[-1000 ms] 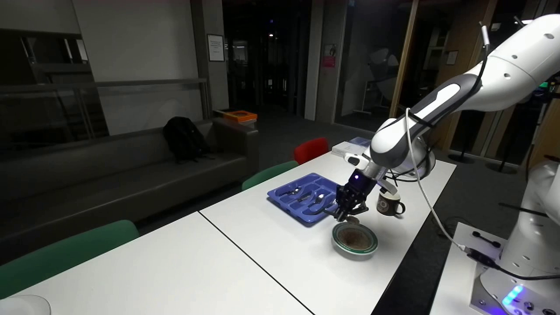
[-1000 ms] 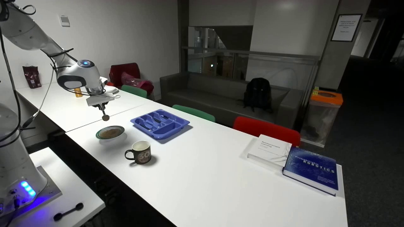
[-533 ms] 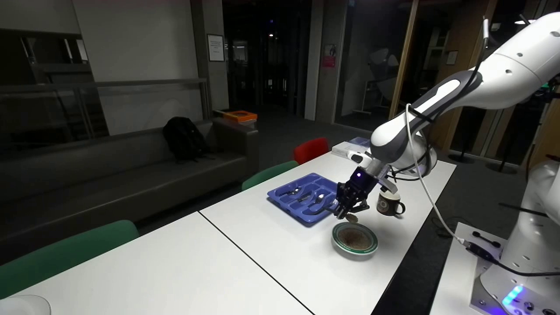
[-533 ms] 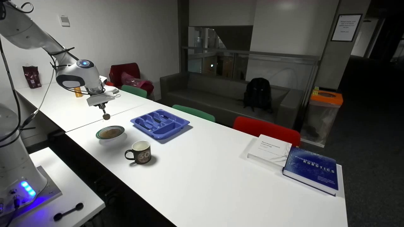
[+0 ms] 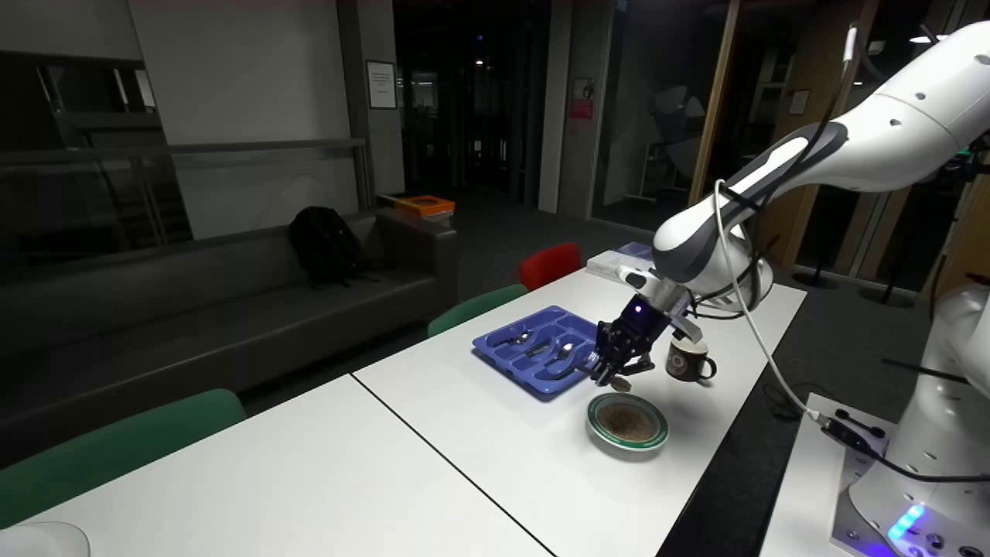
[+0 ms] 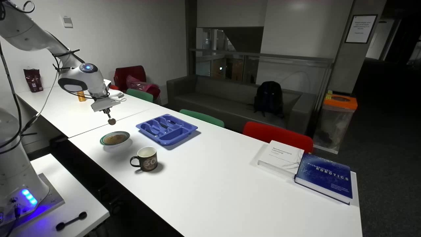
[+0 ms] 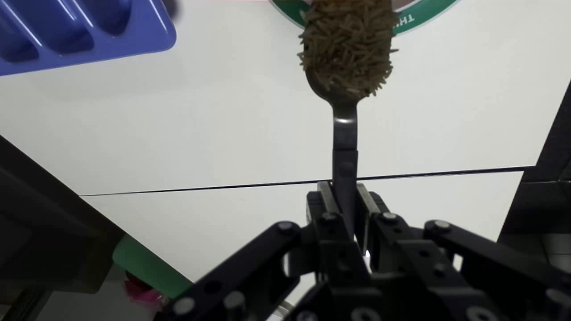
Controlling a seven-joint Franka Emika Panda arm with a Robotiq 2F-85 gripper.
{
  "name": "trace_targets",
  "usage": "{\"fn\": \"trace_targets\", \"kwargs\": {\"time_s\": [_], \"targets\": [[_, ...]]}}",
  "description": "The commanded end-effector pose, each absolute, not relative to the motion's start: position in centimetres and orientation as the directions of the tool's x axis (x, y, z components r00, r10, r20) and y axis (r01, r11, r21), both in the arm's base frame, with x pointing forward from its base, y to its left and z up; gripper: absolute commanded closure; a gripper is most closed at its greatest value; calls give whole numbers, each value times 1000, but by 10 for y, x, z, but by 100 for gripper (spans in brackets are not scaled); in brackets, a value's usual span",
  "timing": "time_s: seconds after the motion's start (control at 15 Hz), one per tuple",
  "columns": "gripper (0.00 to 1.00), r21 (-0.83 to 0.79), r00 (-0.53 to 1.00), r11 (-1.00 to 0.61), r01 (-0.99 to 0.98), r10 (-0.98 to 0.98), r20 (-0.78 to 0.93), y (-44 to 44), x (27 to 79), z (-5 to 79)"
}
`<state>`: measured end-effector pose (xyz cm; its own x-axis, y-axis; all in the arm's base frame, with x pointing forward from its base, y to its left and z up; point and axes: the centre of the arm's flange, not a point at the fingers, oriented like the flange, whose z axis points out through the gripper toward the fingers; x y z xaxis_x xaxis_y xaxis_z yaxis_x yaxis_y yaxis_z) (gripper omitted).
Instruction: Pick up a silver spoon from the blue tray, use the spoon to scoop up some contents from the bowl, place the contents back in the bowl, put the silver spoon back on the blue tray
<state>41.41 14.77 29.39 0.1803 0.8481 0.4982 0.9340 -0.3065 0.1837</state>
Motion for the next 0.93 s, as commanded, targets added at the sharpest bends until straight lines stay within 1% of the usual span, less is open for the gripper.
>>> {"fn": "trace_targets", "kwargs": {"time_s": [0.0,0.87], "targets": [[97,226,122,-276,934,843,523,135,399,299],[97,247,48,-230,941,817,575,124,386,300]]}}
